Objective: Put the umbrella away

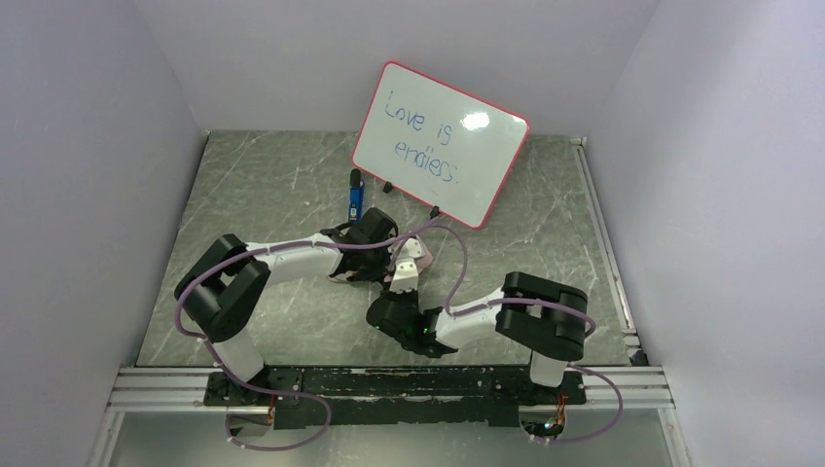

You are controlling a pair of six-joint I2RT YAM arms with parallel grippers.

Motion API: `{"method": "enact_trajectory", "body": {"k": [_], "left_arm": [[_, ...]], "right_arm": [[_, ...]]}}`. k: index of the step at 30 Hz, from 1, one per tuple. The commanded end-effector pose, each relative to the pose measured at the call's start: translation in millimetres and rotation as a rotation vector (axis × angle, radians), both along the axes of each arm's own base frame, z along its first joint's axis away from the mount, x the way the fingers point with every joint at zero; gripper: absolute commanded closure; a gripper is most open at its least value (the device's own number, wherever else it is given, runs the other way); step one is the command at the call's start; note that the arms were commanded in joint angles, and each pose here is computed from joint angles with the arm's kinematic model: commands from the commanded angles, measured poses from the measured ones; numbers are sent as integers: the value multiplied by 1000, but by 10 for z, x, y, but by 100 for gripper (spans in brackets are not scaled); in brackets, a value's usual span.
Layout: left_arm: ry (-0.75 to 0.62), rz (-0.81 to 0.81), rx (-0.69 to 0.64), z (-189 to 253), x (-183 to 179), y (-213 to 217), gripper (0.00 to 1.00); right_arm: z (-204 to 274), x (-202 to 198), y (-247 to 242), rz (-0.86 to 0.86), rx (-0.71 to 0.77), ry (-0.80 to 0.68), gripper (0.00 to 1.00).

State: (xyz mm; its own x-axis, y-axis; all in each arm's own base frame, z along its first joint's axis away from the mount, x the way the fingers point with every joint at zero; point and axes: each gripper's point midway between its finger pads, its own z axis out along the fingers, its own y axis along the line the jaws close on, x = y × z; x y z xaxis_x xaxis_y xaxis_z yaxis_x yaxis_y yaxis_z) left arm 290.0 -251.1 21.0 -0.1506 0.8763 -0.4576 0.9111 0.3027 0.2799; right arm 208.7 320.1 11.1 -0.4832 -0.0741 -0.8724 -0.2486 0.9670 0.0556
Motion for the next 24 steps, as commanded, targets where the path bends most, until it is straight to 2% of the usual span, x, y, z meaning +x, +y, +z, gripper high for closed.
{"method": "enact_trajectory", "body": {"k": [1, 4, 7, 19, 24], "left_arm": [[111, 36, 197, -500, -249, 432, 95], [111, 38, 198, -503, -248, 431, 95], [110, 41, 199, -501, -243, 431, 95], [79, 81, 214, -499, -176, 472, 95], [52, 99, 209, -462, -134, 475, 95]], "right_arm": [[-661, -319, -451, 46, -179, 208, 80], [-667, -318, -485, 41, -182, 217, 92], [-654, -321, -505, 42, -182, 227, 100], [-201, -366, -417, 171, -88, 182, 100], [-188, -466, -532, 181, -97, 223, 100]]}}
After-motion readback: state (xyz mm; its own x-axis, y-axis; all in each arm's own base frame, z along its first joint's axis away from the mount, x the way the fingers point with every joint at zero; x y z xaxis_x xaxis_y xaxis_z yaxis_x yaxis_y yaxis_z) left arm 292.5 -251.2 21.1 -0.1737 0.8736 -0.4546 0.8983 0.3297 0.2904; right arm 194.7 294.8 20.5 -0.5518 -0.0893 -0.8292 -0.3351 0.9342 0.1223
